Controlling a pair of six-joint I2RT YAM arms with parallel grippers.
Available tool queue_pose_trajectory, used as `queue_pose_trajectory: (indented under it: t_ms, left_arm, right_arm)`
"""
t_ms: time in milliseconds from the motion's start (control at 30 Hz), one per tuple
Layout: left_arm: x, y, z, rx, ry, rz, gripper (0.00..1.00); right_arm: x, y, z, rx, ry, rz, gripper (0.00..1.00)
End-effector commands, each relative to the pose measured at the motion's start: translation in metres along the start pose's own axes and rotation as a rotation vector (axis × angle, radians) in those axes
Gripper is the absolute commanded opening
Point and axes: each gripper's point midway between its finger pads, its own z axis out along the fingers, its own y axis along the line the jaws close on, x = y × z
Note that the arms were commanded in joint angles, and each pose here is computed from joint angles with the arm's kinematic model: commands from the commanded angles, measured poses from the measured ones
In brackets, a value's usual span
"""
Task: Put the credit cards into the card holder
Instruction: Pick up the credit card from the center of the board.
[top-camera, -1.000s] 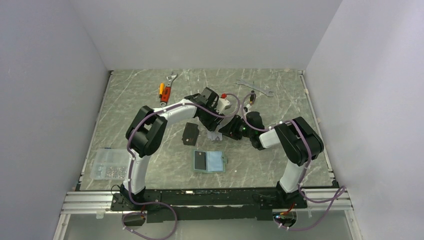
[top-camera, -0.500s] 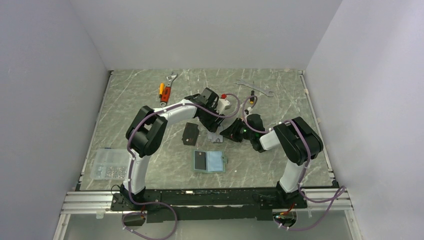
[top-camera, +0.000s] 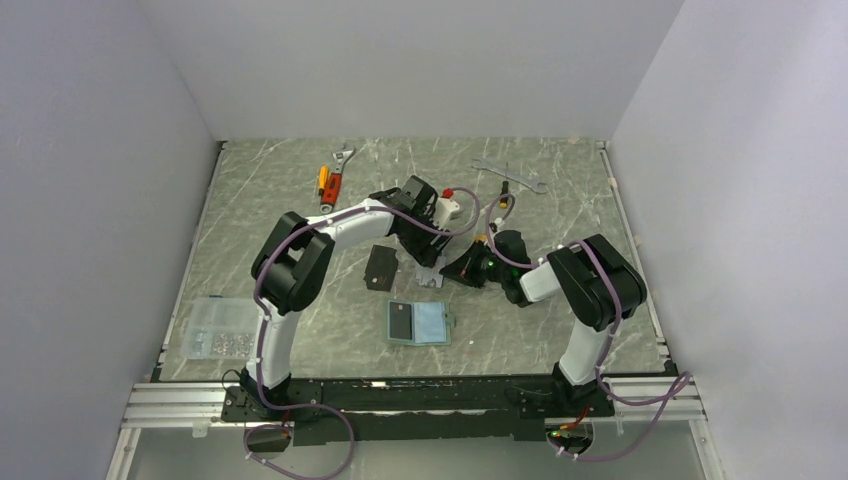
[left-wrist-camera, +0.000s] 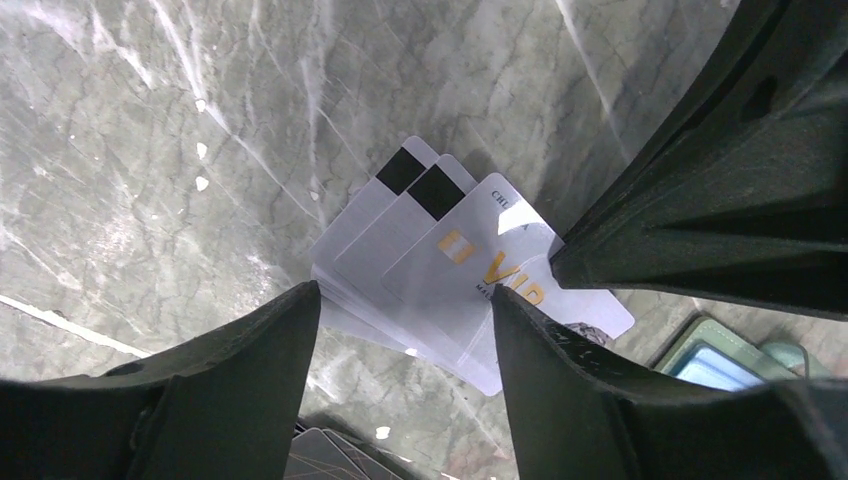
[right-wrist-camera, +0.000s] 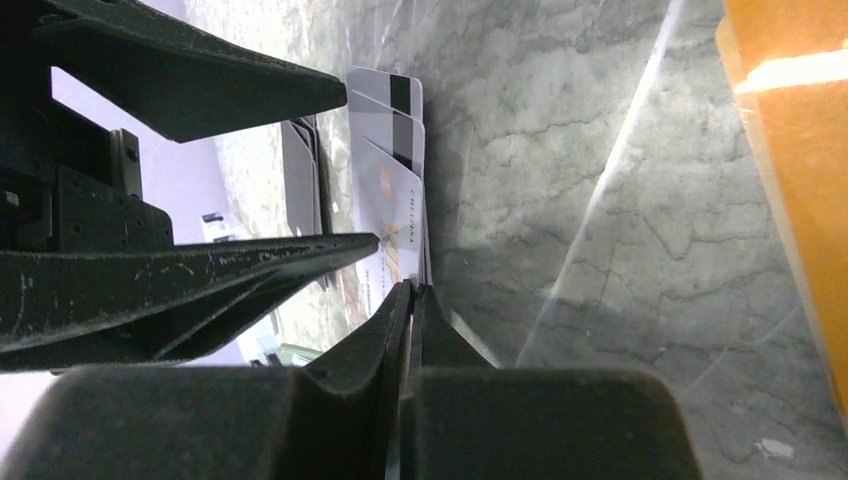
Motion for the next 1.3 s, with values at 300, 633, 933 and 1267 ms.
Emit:
queue_pose_trajectory:
  t_ms: [300,633,933,1267]
  left_arm:
    - [-0.043,0.020,-0.107,0.105,-0.163,-0.155,0.99]
    - [-0.026,-0.010,-0.121,0.400,-0.231,-0.389,0.99]
    - [-0.021,-0.040,-0.130,0.628,-0.292,-0.458,1.00]
    - [-0.034,-0.055,-0.156,0.743,-0.365,-0.480,0.86]
  right_arm:
    - [-0.014,0.044,-0.021,-0.093,-0.043,-0.103,0.00]
    - [-0.022,0.071,-0.030,-0.166,-0.064,-0.148,0.00]
    - [-0.028,0.123,-0.058,-0.307,-0.096,-0.202,0.00]
    - [-0.034,0.159,-0.073,-0.411,-0.122,-0.203,0.00]
